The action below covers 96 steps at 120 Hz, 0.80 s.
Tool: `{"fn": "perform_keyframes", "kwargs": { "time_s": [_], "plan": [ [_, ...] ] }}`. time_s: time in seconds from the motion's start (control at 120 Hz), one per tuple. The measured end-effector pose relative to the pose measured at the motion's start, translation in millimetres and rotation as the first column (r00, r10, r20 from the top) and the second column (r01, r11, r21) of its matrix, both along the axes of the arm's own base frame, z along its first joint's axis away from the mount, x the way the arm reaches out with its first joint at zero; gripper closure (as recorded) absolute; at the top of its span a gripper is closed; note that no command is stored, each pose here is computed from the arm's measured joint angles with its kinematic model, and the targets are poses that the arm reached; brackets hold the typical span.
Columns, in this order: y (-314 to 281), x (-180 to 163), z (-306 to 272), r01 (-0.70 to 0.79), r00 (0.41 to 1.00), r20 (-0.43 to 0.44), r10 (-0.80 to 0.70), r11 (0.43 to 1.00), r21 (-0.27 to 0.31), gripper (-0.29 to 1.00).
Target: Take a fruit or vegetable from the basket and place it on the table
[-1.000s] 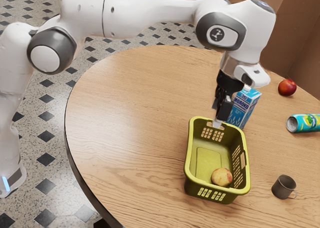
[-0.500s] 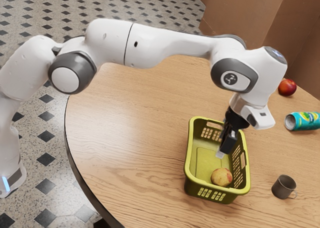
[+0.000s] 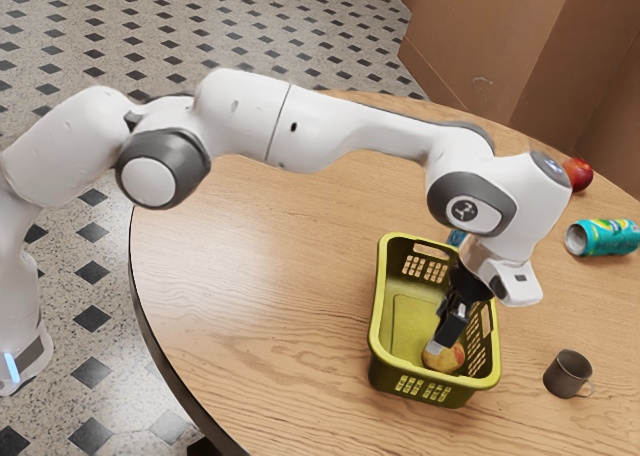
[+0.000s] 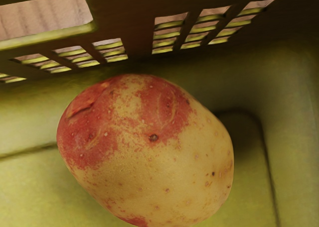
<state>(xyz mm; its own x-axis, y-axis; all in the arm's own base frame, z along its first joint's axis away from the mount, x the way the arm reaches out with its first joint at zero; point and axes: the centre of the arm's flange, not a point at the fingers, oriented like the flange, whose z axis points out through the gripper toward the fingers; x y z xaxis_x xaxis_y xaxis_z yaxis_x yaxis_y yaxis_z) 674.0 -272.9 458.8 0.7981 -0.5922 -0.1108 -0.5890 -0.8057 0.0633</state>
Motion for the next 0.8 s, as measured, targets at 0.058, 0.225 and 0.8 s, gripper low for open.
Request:
{"fn": "perform_keyframes", "kwargs": {
  "time_s": [0.058,0.225,0.8],
  "plan": [
    [-0.7,2.2,-5.2,0.003,1.000,0.002,-0.003,1.000,-0.003,0.00],
    [-0.6,8.8,-18.5,0.007,1.000,0.010,-0.007,1.000,-0.010,0.00],
    [-1.5,23.1,-54.0,0.012,1.000,0.025,-0.011,1.000,-0.026,0.00]
  ]
}}
